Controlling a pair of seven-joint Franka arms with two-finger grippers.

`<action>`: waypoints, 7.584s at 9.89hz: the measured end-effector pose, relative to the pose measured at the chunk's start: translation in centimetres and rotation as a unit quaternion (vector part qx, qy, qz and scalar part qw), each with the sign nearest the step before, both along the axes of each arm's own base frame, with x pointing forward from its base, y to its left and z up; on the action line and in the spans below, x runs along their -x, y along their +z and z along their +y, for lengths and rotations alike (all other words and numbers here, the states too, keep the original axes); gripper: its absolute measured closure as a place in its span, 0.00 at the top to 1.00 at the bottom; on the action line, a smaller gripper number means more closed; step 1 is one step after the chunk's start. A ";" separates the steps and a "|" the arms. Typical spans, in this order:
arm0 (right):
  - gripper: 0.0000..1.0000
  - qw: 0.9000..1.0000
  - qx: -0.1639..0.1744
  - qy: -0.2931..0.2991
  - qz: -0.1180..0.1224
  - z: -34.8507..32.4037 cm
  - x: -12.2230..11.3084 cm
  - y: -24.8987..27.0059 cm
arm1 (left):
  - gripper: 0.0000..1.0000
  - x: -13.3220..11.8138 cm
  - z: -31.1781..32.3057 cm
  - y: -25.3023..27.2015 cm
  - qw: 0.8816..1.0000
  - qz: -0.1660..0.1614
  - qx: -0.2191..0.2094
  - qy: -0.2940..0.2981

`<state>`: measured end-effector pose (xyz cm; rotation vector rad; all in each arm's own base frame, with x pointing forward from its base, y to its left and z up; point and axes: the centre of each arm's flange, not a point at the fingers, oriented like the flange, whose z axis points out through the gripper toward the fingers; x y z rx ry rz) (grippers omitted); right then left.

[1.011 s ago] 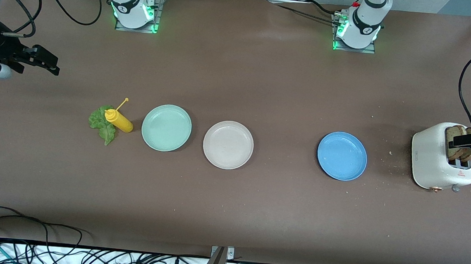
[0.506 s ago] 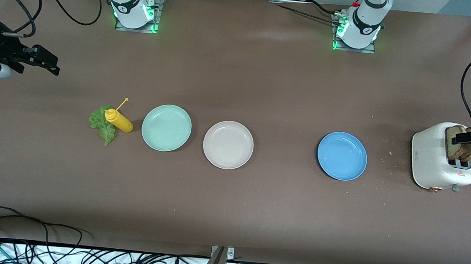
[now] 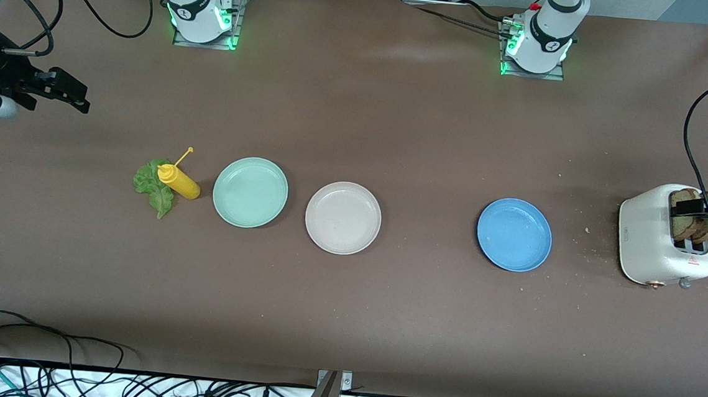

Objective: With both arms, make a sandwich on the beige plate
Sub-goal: 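Lower the left gripper onto a bread slice in the toaster and grasp, then lift the bread slice out and carry it to the beige plate, then release the bread on the beige plate and raise the left gripper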

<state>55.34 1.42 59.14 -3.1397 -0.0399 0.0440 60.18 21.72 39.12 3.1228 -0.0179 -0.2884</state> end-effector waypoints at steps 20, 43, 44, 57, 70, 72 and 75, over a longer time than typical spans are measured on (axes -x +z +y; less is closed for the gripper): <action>1.00 1.000 0.000 -0.002 0.001 -0.2 0.0 0.0 | 0.12 3.5 1.2 -0.2 0.998 -0.025 -0.012 -0.056; 1.00 1.000 -0.001 0.001 0.001 0.1 0.0 0.0 | 0.08 -2.2 -51.4 -5.0 0.909 0.075 0.397 0.104; 1.00 1.000 -0.001 0.001 0.001 0.1 0.0 0.0 | 0.08 -1.8 -53.5 -6.6 0.911 0.061 0.396 0.101; 1.00 1.000 -0.001 0.001 0.000 0.1 0.0 0.0 | 0.08 1.5 -61.7 -17.7 0.925 -0.005 0.369 0.094; 1.00 1.000 -0.001 -0.002 0.008 -0.1 0.2 -0.1 | 1.00 -2.4 -55.6 -15.6 0.943 -0.072 0.319 0.059; 1.00 1.000 -0.001 -0.002 0.009 -0.2 0.2 -0.2 | 1.00 -3.4 -52.7 -13.7 0.955 -0.068 0.287 0.036; 1.00 0.999 0.015 0.001 0.043 -0.5 -0.9 -3.3 | 1.00 -4.4 -46.0 -11.2 0.981 -0.026 0.192 -0.006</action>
